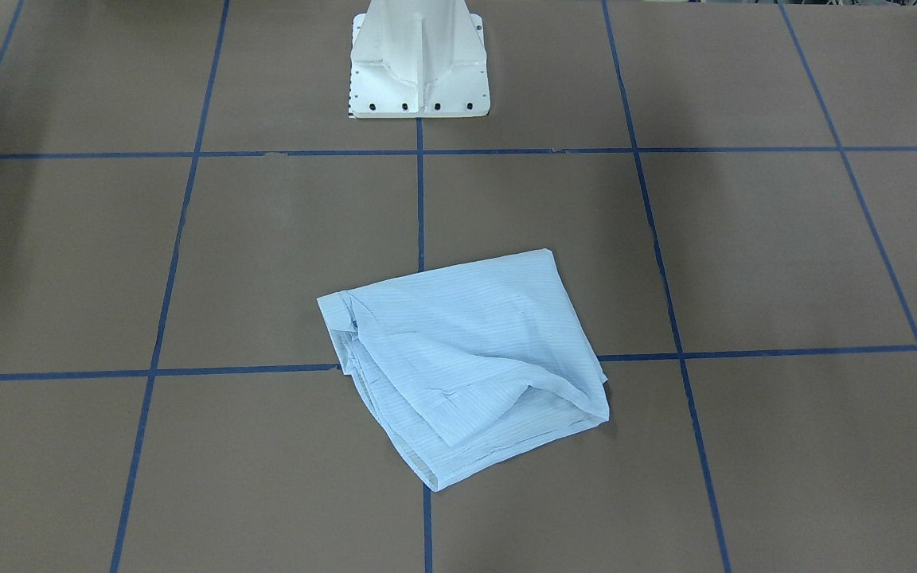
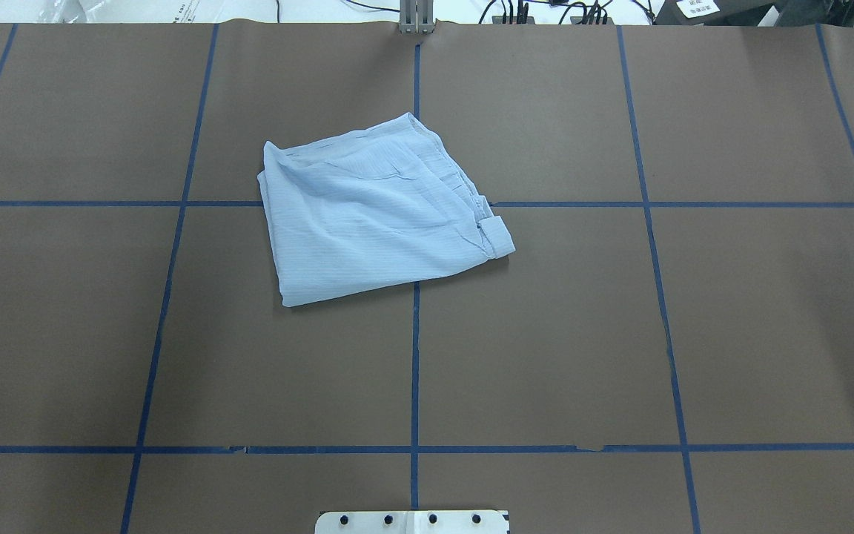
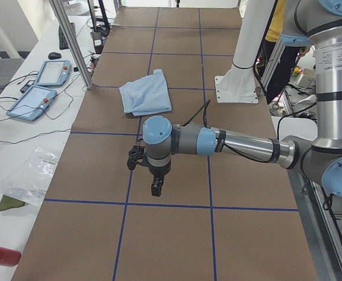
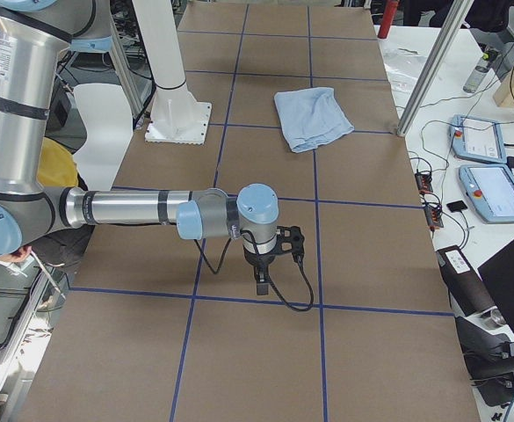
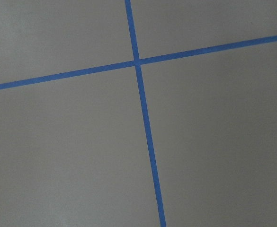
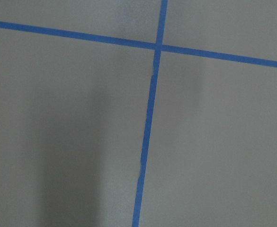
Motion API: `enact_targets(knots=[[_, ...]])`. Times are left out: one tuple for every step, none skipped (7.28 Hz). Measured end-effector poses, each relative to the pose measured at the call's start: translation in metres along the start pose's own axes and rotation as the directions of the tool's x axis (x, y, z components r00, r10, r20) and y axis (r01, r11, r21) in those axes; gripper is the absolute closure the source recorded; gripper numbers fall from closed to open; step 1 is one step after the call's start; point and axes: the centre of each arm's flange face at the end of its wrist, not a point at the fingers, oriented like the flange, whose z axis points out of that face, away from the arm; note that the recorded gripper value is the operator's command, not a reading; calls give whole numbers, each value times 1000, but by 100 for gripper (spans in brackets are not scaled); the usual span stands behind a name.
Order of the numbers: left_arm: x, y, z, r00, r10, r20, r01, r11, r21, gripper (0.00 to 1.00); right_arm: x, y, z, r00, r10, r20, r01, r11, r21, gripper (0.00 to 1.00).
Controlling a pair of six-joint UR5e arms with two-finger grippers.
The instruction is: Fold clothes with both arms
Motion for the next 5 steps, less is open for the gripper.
enact_targets(knots=[[0,0,0,1000,3,0,-3,1000,3,0,0,0,0,1000,2,0,-2,1000,0,0],[0,0,0,1000,4,0,-4,1000,4,0,0,0,0,1000,6,0,-6,1000,1,0],[0,0,0,1000,4,0,-4,1000,4,0,-1,0,-1,1000,15,0,-15,1000,2,0],[0,0,0,1000,5,0,-5,1000,4,0,-1,0,-1,1000,25,0,-25,1000,3,0],[0,0,0,1000,5,1,-5,1000,5,0,-1,0,-1,1000,29,0,-29,1000,3,0]])
